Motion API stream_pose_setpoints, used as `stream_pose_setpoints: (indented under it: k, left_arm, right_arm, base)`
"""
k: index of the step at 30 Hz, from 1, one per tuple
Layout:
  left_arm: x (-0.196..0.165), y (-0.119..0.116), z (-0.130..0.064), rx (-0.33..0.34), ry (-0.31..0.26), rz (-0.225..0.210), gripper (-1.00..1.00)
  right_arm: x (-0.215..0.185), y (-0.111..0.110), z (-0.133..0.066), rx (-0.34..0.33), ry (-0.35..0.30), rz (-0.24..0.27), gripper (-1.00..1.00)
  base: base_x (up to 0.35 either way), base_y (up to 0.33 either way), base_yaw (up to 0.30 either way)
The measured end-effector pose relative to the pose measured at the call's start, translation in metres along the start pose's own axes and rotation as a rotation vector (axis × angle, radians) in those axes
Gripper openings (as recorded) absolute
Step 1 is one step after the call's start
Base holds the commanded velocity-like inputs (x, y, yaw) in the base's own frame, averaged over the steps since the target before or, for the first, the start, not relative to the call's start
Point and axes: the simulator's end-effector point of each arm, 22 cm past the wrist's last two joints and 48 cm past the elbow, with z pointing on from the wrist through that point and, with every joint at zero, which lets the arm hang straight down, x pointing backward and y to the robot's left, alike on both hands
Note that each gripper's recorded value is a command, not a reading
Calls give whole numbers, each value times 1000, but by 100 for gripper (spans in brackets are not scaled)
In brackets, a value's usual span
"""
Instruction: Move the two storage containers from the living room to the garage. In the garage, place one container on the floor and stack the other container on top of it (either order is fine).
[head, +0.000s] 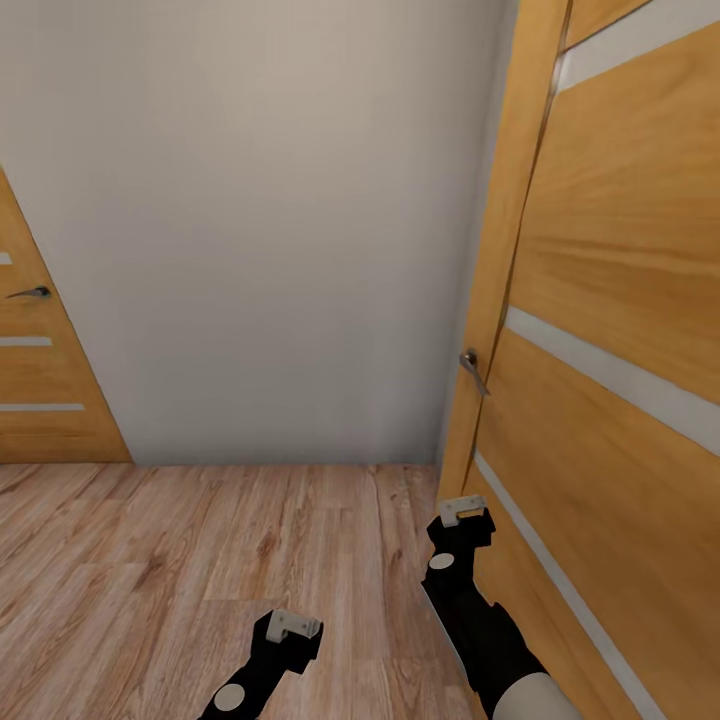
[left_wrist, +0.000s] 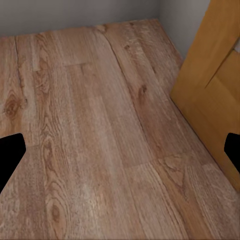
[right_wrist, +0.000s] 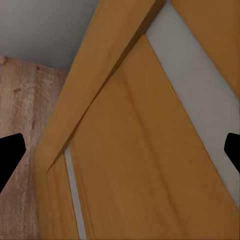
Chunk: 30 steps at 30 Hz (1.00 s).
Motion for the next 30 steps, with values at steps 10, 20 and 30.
stream_pose_setpoints:
  k: [10, 20, 30]
  left_arm:
    - [1, -1, 0, 2, 1, 0, 100]
    - [0, -1, 0, 2, 0, 1, 100]
    - [0, -1, 0, 2, 0, 1, 100]
  right_arm:
    - [1, 1, 1, -1, 2, 0, 100]
    - [1, 0, 0, -1, 4, 0, 100]
    - [11, -36, 10, 96, 9, -8, 100]
  base:
    - [-216, -5, 0]
    - [-106, 0, 0]
    - [-7, 0, 0]
